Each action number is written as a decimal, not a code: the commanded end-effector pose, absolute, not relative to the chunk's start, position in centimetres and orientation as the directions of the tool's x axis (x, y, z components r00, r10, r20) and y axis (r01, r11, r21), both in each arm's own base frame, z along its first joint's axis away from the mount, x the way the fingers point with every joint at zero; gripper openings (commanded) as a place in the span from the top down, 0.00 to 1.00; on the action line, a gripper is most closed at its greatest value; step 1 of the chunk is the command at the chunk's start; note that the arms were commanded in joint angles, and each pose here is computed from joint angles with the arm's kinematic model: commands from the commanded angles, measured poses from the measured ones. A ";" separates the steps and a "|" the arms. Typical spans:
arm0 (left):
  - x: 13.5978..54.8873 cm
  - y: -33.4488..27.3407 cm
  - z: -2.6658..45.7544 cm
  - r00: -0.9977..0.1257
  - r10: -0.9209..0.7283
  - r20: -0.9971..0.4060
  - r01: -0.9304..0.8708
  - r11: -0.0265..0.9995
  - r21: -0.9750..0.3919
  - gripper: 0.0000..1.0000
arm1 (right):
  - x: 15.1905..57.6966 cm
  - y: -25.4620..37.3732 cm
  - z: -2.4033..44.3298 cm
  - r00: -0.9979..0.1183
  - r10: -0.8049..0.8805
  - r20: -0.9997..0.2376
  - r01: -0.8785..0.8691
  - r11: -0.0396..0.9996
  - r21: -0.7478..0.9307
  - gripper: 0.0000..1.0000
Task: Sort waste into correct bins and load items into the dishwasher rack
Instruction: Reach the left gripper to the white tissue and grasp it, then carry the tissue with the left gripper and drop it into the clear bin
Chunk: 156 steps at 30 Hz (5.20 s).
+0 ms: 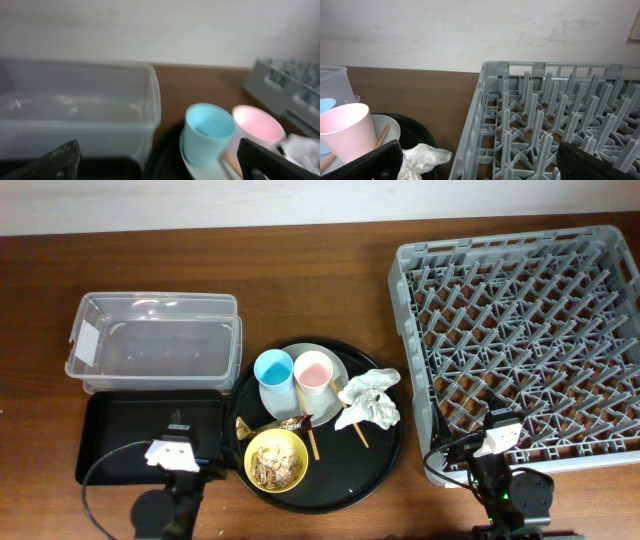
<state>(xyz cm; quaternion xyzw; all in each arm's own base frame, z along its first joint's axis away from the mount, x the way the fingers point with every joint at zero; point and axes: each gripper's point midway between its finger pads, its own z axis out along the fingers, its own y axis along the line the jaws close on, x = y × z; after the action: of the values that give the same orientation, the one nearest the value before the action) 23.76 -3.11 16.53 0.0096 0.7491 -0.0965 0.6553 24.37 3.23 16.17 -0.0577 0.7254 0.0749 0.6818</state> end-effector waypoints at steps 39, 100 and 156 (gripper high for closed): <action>27.1 -29.7 15.7 -0.527 0.606 -0.596 0.747 0.665 0.017 0.17 | 24.4 3.2 15.9 -0.068 0.015 -0.998 -0.182 0.983 0.027 0.02; 31.8 -34.9 18.5 -0.267 0.605 -0.750 0.762 0.609 0.220 1.00 | 24.4 3.2 15.9 -0.068 0.015 -0.998 -0.182 0.983 0.027 0.01; 18.1 -17.0 9.3 -0.977 0.209 -0.037 0.212 0.958 -0.193 0.54 | 24.4 3.2 15.9 -0.068 0.015 -0.998 -0.182 0.983 0.027 0.01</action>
<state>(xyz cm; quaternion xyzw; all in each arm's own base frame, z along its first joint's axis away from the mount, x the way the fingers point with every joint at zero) 21.53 -16.09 11.90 0.1102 0.9856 -0.1185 0.0491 24.38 3.17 16.17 -0.0566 0.7255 0.0735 0.6820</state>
